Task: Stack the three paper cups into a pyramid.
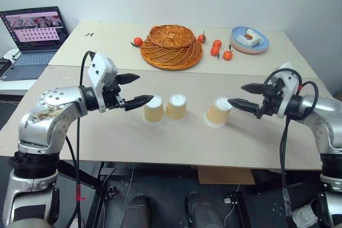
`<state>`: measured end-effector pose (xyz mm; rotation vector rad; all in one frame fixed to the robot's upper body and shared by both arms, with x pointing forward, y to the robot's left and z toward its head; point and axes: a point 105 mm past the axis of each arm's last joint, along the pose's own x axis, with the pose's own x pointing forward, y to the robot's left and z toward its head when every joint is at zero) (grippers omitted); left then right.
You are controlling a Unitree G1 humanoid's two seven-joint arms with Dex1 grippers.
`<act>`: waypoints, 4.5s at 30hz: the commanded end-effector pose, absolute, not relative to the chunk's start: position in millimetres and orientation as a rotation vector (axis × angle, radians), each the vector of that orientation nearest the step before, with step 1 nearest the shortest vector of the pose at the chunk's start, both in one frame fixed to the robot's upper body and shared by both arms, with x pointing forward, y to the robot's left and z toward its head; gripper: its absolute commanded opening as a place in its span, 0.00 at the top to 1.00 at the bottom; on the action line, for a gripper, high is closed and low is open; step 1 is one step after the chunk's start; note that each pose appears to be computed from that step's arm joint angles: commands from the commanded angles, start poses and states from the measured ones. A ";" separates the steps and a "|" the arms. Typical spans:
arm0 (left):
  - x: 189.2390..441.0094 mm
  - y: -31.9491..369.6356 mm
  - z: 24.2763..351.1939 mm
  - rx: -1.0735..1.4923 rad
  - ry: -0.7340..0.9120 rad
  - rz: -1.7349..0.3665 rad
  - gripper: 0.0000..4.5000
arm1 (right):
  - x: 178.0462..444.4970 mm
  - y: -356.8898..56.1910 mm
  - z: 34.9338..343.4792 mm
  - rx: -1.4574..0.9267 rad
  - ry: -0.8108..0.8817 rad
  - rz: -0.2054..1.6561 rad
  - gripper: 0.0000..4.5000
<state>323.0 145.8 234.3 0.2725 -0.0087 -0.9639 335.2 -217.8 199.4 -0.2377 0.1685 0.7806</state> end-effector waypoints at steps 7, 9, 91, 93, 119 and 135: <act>314.5 142.7 250.8 0.289 -0.070 -0.972 0.02 | 320.6 -242.2 174.1 -0.217 0.248 0.748 0.00; 313.9 143.2 251.1 0.293 -0.068 -0.969 0.02 | 323.9 -243.1 164.5 -0.227 0.272 0.739 0.00; 294.9 170.5 201.0 0.323 -0.039 -0.793 0.00 | 371.1 -4.8 281.9 -0.435 0.101 1.506 0.38; 295.2 170.2 200.9 0.320 -0.039 -0.794 0.00 | 371.0 -5.7 283.8 -0.448 0.104 1.509 0.38; 292.1 162.4 197.0 0.275 -0.031 -0.820 0.00 | 373.4 -3.9 271.2 -0.442 0.136 1.508 0.00; 304.2 183.1 204.7 0.130 -0.077 -0.632 0.00 | 362.5 -57.4 423.8 0.037 -0.249 1.298 0.00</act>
